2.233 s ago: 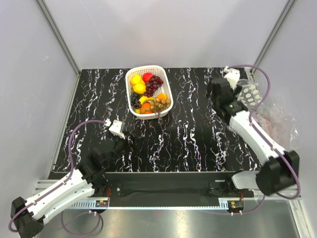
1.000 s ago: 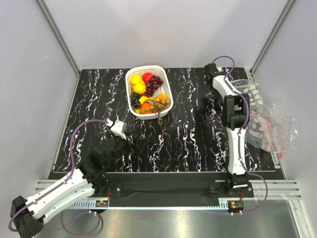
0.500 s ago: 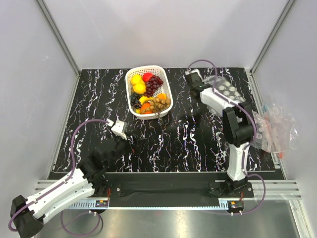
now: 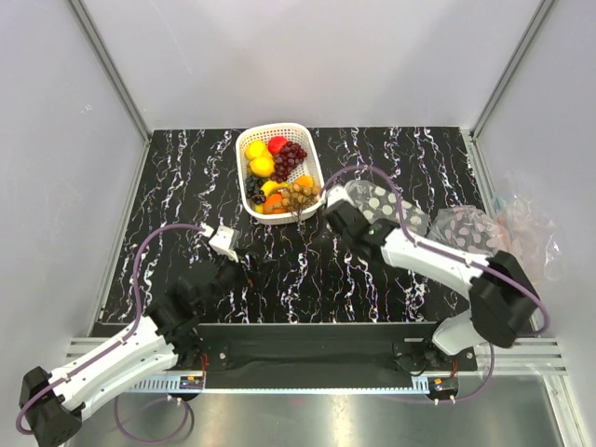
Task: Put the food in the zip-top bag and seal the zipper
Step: Move the zipper food storage bag to the center of the board.
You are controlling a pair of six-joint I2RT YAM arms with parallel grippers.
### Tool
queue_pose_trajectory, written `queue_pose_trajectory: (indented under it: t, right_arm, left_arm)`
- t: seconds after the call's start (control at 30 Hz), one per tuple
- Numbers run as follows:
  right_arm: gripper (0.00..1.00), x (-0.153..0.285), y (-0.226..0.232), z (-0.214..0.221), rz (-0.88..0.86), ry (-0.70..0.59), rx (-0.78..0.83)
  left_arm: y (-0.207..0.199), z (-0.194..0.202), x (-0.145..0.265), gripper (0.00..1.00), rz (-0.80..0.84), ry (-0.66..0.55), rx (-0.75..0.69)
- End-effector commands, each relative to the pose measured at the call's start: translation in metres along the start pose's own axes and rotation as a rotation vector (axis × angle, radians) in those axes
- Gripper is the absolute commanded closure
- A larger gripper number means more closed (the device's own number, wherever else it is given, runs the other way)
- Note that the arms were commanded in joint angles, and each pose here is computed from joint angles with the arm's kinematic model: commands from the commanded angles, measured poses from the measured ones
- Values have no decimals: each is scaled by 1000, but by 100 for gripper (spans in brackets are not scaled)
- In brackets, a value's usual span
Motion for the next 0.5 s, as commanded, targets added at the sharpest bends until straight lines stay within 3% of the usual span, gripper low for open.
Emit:
queue_pose_trajectory:
  t: [0.0, 0.2, 0.47]
  right_arm:
    - [55, 48, 27, 19, -165, -22, -38]
    - [49, 75, 31, 22, -305, 22, -130]
    - [41, 81, 42, -22, -231, -27, -360]
  left_arm:
    - [-4, -21, 0, 1, 29, -90, 14]
    - [-5, -21, -1, 1, 36, -87, 13]
    - [-3, -22, 2, 1, 25, -94, 14]
Point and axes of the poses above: each gripper's point midway between its finger pads, its own x axis back along the fingers, its own y axis along the line the jaws close on, z = x × y, the point moved 8 cm from there along x, back along the fingers, and after that the axes turned 13 degrees about -x, right-handed, at the moved point
